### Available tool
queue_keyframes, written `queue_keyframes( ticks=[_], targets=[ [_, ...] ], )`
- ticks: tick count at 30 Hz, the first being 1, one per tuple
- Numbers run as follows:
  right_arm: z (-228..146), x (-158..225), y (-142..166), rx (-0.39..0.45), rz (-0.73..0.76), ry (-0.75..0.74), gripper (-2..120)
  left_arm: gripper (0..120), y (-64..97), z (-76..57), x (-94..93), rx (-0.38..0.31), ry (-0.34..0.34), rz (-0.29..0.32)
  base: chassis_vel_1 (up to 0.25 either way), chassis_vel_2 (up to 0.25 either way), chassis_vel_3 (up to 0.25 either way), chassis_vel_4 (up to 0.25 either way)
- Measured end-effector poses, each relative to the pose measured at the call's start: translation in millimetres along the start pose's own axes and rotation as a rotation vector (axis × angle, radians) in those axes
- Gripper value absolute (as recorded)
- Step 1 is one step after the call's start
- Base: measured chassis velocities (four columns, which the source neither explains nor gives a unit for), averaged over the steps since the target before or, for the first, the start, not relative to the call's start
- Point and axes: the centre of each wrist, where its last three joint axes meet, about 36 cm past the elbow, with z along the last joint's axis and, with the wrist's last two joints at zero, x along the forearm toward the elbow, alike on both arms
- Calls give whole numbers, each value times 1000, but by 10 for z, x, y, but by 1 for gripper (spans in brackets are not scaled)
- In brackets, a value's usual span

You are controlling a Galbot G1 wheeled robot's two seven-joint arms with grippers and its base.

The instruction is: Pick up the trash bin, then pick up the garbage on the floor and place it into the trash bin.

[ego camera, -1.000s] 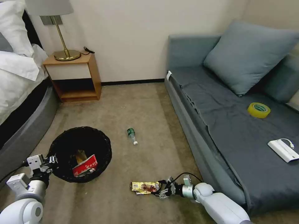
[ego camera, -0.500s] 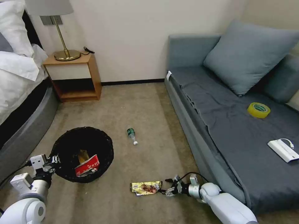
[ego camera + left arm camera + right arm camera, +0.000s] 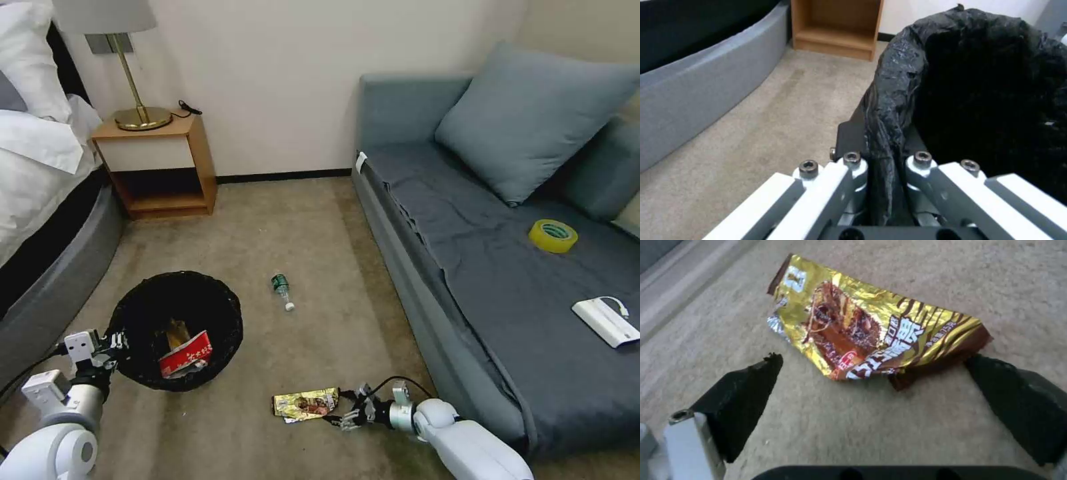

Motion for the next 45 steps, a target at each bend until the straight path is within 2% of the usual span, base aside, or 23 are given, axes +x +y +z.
queue_keyframes(
  ticks=[11, 15, 16, 20, 22, 25, 26, 29, 31, 34, 36, 38, 45],
  targets=[
    [-29, -215, 84, -4, 21, -17, 98, 4, 35, 27, -8, -4, -1, -6, 0, 0, 0, 0],
    [-31, -254, 93, -1, 31, -18, 82, 4, 49, 36, -10, -5, -2, -8, 0, 0, 0, 0],
    [-31, -254, 93, -1, 31, -18, 82, 4, 49, 36, -10, -5, -2, -8, 0, 0, 0, 0],
    [-8, -260, 95, 3, 31, -18, 64, 4, 62, 38, -12, -6, -2, -11, 0, 0, 0, 0],
    [0, -263, 96, 5, 30, -18, 61, 4, 65, 39, -12, -6, -2, -11, 0, 0, 0, 0],
    [16, -278, 108, 8, 25, -17, 45, 4, 80, 41, -15, -8, -3, -13, 0, 0, 0, 0],
    [16, -278, 108, 8, 25, -17, 45, 4, 80, 41, -15, -8, -3, -13, 0, 0, 0, 0],
    [30, -290, 117, 10, 23, -15, 32, 4, 85, 43, -17, -8, -3, -14, 0, 0, 0, 0],
    [30, -290, 118, 11, 23, -15, 30, 4, 86, 43, -17, -8, -3, -15, 0, 0, 0, 0],
    [35, -308, 128, 15, 21, -14, 13, 4, 89, 43, -16, -8, -3, -15, 0, 0, 0, 0],
    [34, -309, 128, 15, 21, -14, 12, 4, 90, 43, -16, -8, -3, -16, 0, 0, 0, 0],
    [25, -312, 126, 19, 23, -16, 1, 4, 93, 41, -15, -8, -4, -17, 0, 0, 0, 0],
    [-103, -324, 88, 27, 48, -66, 0, 4, 96, 49, -12, -6, -4, -18, 0, 0, 0, 0]
  ],
)
